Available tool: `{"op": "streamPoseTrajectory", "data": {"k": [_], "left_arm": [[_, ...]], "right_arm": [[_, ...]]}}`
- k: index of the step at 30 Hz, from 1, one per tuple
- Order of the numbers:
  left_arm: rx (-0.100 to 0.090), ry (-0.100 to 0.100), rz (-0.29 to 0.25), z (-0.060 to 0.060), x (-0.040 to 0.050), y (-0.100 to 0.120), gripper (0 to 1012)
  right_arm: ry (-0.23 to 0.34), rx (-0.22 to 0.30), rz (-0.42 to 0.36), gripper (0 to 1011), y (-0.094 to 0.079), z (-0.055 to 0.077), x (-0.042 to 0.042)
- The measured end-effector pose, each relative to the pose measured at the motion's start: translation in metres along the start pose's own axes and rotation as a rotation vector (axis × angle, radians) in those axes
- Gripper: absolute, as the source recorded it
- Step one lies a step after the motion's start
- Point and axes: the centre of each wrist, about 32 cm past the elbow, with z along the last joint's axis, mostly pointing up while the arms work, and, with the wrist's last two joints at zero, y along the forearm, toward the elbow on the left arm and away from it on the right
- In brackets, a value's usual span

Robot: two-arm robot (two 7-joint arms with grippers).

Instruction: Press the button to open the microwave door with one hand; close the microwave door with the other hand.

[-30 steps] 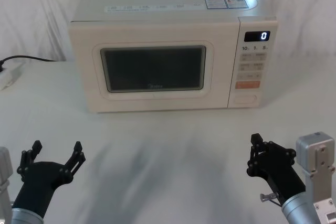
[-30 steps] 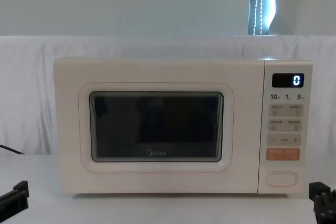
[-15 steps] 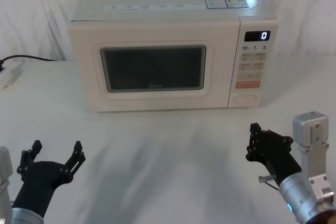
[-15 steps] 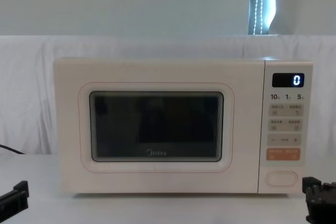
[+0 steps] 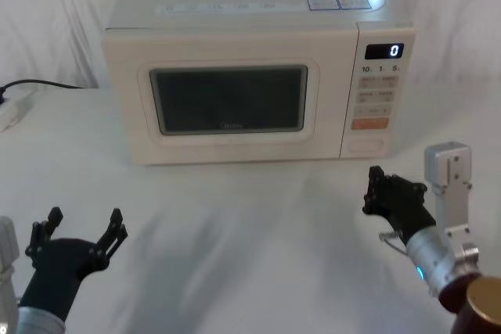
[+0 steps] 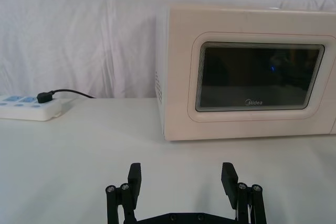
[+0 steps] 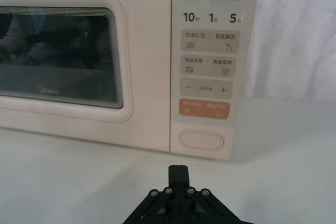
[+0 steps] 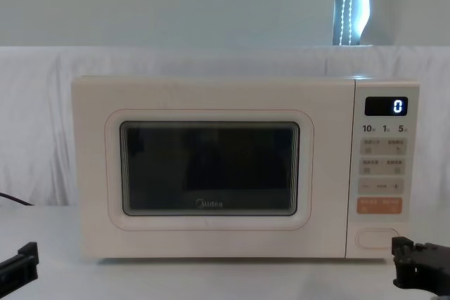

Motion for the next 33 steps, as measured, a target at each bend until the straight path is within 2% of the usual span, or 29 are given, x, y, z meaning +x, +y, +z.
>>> {"op": "streamPoseTrajectory", "data": {"k": [11,13,21,33], "left_arm": [[0.0,0.0,0.0,0.0,0.0,0.0,1001],[0.0,0.0,0.0,0.0,0.0,0.0,1001],[0.0,0.0,0.0,0.0,0.0,0.0,1001],[0.0,0.0,0.0,0.0,0.0,0.0,1001]], "right_arm": [[-0.009,-0.025,-0.003,0,0.031,-0.001,0.0157],[-0.009,-0.035,-0.008,0,0.038,-0.001,0.0211],[0.001,-0.048,-0.023,0,0.053,-0.004,0.0316],[0.007,-0.046,-0.027,0,0.074,-0.006,0.0348]]}}
